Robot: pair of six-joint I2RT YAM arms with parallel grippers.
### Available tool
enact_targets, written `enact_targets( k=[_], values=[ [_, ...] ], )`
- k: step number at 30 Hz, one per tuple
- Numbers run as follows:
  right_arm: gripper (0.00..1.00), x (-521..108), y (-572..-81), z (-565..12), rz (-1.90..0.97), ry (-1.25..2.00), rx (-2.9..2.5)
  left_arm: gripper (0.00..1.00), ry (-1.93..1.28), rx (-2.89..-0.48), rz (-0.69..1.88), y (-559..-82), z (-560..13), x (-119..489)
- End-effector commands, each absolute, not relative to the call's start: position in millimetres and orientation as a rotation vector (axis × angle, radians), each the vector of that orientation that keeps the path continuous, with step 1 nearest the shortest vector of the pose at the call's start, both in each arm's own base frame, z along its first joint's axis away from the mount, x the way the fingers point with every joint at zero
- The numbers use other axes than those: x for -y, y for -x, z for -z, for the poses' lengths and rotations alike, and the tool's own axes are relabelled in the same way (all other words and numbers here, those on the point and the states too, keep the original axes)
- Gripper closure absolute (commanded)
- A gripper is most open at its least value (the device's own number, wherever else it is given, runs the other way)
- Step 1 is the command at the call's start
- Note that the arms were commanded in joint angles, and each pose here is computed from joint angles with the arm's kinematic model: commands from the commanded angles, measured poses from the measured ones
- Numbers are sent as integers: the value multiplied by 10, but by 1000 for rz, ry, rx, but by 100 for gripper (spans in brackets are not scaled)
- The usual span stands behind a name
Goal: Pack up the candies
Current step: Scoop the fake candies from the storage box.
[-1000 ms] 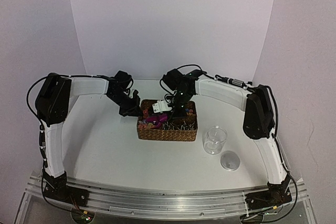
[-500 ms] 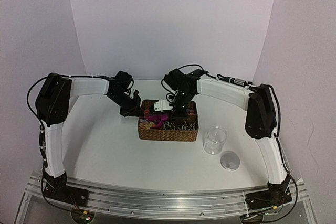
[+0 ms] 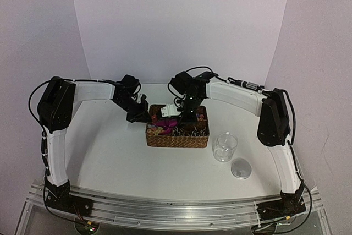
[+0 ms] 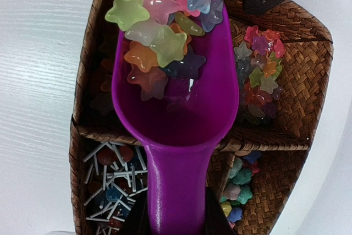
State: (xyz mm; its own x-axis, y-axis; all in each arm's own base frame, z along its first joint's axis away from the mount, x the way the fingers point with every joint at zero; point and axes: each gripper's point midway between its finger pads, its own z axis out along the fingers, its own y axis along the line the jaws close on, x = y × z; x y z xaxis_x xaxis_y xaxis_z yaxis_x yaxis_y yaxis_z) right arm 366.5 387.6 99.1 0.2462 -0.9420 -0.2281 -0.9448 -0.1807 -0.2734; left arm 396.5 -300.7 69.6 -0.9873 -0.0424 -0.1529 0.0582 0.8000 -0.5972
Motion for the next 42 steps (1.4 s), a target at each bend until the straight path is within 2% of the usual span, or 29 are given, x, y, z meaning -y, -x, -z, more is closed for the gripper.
enact_targets(
  k=[1,12,24,36,42],
  values=[
    [100,-3762,-3844,-1456,234,2081,-1718,100,-1,-2844,933,-3948,-676,2906],
    [100,-3849,-3872,-1613,385,2059,-1655,100,-1,-2842,942,-3946,-684,2916],
    [100,-3468,-3785,-1471,483,2132,-1724,100,-2,-2844,929,-3940,-670,2898],
    [100,-3397,-3764,-1445,491,2152,-1742,100,-2,-2843,929,-3930,-661,2886],
    [100,-3402,-3714,-1435,355,2115,-1800,100,-2,-2842,935,-3921,-659,2887]
  ],
)
